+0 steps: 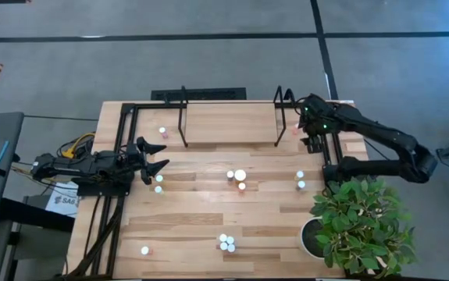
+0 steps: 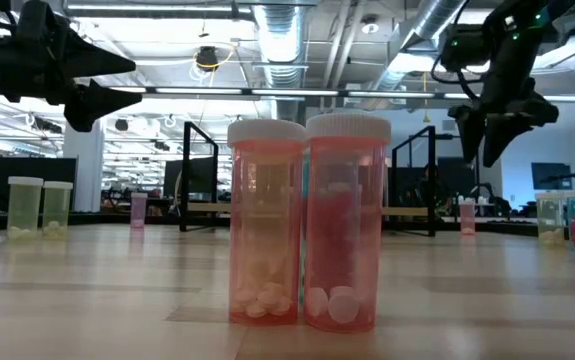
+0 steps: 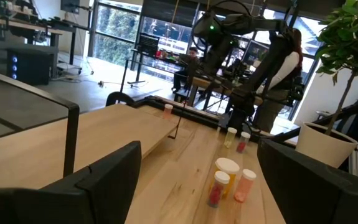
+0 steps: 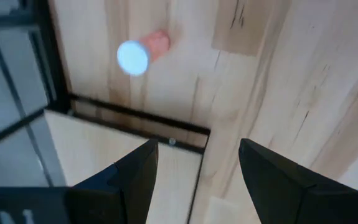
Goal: Pick and place medicine bottles onto shelf by color
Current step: Put the pink pill bottle on the shelf
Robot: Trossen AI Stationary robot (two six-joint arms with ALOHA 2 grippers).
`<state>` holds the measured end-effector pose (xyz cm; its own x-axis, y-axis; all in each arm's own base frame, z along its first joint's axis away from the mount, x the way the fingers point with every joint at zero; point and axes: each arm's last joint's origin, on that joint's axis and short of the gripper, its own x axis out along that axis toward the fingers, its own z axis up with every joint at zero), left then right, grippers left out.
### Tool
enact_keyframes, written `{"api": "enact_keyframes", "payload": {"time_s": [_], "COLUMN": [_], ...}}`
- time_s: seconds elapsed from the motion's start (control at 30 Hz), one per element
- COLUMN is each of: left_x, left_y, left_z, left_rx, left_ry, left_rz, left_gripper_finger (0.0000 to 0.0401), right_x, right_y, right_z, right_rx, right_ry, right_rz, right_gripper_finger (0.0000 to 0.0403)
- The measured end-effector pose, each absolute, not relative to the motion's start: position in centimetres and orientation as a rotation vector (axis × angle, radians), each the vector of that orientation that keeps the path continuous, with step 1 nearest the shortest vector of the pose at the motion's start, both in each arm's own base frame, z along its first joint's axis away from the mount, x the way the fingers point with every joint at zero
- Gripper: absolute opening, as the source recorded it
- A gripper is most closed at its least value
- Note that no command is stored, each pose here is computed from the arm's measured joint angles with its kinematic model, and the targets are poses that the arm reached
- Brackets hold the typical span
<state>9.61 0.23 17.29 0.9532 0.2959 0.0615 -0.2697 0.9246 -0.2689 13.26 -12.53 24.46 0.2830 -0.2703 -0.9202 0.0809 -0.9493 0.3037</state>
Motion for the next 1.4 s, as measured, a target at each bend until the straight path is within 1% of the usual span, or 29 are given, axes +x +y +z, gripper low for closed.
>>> {"api": "enact_keyframes", "payload": {"time_s": [0.13, 0.27, 0.43, 0.7, 0.9, 1.1, 1.23, 1.4], "left_x": [9.6, 9.6, 9.6, 9.6, 9.6, 9.6, 9.6, 9.6], "left_y": [0.2, 0.2, 0.2, 0.2, 0.2, 0.2, 0.2, 0.2], "left_z": [17.3, 17.3, 17.3, 17.3, 17.3, 17.3, 17.3, 17.3], "left_rx": [-0.262, -0.262, -0.262, -0.261, -0.262, -0.261, -0.261, -0.262], "left_ry": [-0.102, -0.102, -0.102, -0.102, -0.102, -0.102, -0.102, -0.102], "left_rz": [0.291, 0.291, 0.291, 0.291, 0.291, 0.291, 0.291, 0.291], "left_gripper_finger": [0.0311, 0.0311, 0.0311, 0.0311, 0.0311, 0.0311, 0.0311, 0.0311], "right_x": [13.2, 13.4, 13.3, 12.9, 12.8, 13.2, 13.4, 13.5], "right_y": [-13.3, -14.5, -16.1, -17.6, -18.9, -19.5, -19.7, -19.8], "right_z": [23.7, 22.5, 21.6, 21.0, 19.7, 18.5, 18.1, 18.0], "right_rx": [2.270, 2.267, 2.260, 2.227, 2.195, 2.191, 2.192, 2.189], "right_ry": [-0.168, -0.143, -0.104, -0.122, -0.076, -0.020, -0.017, -0.021], "right_rz": [-1.789, -1.870, -1.857, -1.847, -1.879, -1.909, -1.912, -1.902], "right_gripper_finger": [0.0251, 0.0262, 0.0288, 0.0336, 0.0358, 0.0365, 0.0365, 0.0352]}}
